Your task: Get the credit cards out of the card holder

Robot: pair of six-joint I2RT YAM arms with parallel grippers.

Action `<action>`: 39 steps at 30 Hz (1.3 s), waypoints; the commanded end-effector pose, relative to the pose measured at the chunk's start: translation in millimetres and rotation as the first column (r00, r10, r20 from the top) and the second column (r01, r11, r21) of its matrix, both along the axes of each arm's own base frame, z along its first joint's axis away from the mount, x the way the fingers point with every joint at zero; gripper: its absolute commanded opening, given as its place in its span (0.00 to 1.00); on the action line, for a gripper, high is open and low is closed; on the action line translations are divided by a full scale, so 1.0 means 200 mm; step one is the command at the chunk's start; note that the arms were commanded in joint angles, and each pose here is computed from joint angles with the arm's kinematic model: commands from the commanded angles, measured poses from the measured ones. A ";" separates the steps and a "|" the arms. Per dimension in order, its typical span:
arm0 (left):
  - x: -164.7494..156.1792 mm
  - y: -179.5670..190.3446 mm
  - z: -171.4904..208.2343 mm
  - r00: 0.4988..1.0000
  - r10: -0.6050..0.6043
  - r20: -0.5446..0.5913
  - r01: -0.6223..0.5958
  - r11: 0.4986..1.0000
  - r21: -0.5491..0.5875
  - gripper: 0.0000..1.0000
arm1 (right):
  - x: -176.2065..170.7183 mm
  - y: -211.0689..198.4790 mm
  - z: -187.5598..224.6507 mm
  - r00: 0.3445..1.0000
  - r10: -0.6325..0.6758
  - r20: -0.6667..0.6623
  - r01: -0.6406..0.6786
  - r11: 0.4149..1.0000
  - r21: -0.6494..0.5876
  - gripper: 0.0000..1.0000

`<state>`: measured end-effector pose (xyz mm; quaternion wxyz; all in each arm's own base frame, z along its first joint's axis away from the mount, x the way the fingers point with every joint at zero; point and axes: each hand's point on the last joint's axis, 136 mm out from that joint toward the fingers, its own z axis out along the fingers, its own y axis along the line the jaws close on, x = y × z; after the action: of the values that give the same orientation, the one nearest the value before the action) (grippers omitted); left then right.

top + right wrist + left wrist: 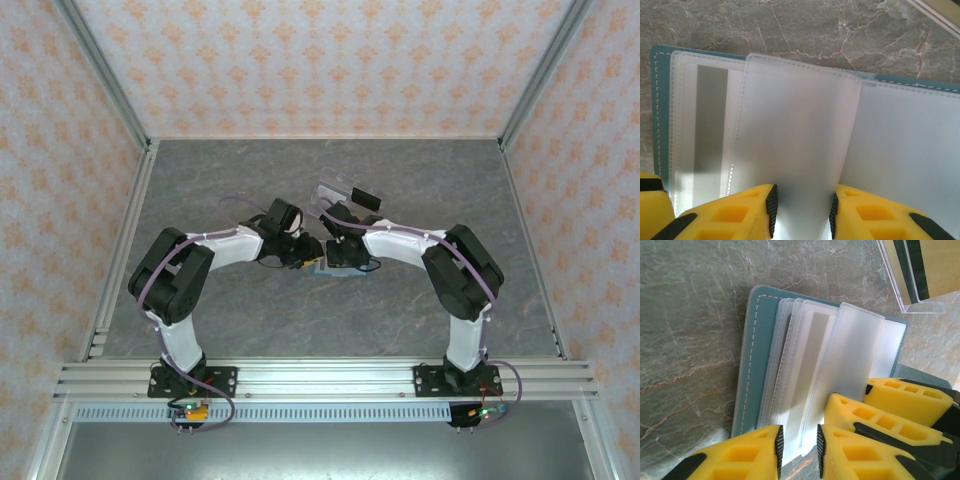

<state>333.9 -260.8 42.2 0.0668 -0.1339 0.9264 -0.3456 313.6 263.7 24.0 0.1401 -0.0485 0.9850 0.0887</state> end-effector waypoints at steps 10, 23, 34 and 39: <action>0.03 -0.03 0.01 1.000 -0.022 0.018 0.021 1.000 0.015 0.37 | -0.09 -0.13 -0.15 0.996 -0.020 -0.082 0.012 0.995 -0.096 0.35; 0.03 -0.03 -0.02 0.999 -0.032 0.007 0.032 0.998 0.051 0.41 | -0.08 -0.13 -0.14 0.997 -0.021 -0.079 0.013 0.995 -0.095 0.35; 0.02 -0.06 -0.05 0.999 -0.048 -0.007 0.049 0.998 0.051 0.39 | -0.09 -0.13 -0.15 0.996 -0.023 -0.080 0.015 0.995 -0.095 0.34; 0.02 -0.08 -0.04 0.998 -0.057 -0.003 0.057 0.998 0.032 0.33 | -0.09 -0.13 -0.14 0.997 -0.023 -0.079 0.016 0.995 -0.095 0.34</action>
<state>340.1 -264.8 35.6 0.0654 -0.1252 0.9342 -0.3276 313.7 262.3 23.1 0.1391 -0.0458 0.9853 0.0882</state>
